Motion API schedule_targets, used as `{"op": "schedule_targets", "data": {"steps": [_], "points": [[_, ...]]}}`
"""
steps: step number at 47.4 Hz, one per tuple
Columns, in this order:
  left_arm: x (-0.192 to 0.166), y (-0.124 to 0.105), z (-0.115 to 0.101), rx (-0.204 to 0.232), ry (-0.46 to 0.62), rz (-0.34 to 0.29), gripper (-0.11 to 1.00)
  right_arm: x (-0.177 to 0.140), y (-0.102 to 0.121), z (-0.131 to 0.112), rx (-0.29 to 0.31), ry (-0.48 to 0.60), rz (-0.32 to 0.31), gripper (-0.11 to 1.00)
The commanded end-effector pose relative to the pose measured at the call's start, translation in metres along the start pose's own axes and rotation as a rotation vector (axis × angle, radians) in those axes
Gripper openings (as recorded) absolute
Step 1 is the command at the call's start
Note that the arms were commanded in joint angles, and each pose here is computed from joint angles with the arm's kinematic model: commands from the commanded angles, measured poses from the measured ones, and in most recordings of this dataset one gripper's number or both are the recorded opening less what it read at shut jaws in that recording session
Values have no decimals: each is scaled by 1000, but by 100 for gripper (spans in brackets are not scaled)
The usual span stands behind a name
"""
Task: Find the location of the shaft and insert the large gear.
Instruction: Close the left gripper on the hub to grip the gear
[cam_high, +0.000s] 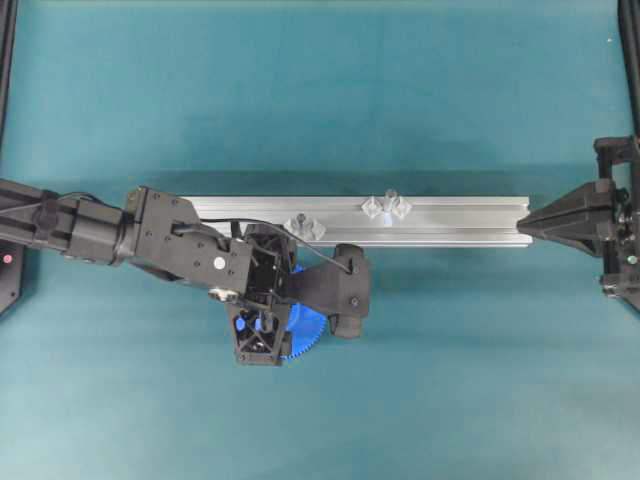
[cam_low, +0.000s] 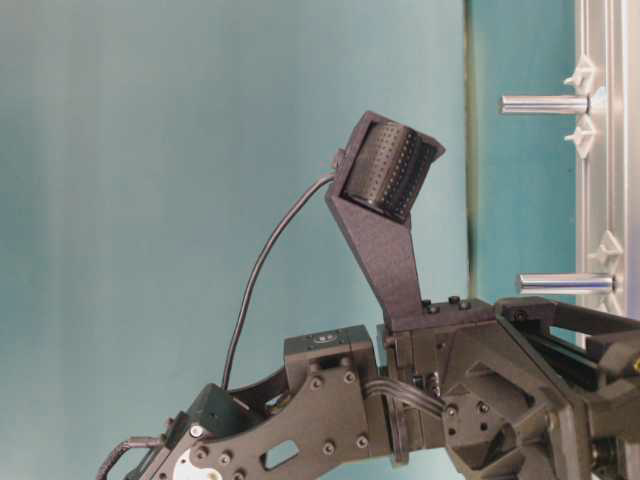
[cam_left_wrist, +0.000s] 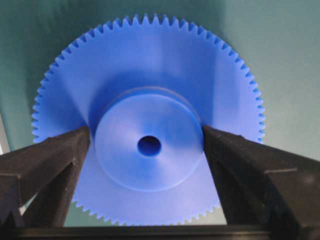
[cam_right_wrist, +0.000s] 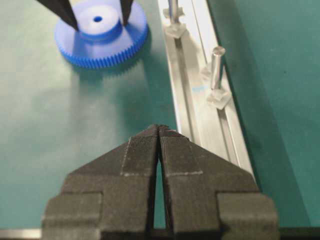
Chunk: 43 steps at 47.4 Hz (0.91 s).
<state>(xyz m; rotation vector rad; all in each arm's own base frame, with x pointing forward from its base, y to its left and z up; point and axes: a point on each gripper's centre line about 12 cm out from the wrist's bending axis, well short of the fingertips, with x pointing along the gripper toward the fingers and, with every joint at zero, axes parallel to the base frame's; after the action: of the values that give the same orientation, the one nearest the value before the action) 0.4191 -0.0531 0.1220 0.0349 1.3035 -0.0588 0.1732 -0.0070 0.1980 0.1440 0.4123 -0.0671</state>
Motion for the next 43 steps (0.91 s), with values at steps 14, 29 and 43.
{"op": "schedule_targets", "data": {"steps": [14,29,43], "points": [[-3,1,4,-2,-23,0,94,0,0,2,14,-5,-1,2],[-3,1,3,-1,-19,1,94,0,0,2,13,-3,-1,2],[-2,1,2,-1,-17,1,94,0,0,2,14,-3,-1,2]]}}
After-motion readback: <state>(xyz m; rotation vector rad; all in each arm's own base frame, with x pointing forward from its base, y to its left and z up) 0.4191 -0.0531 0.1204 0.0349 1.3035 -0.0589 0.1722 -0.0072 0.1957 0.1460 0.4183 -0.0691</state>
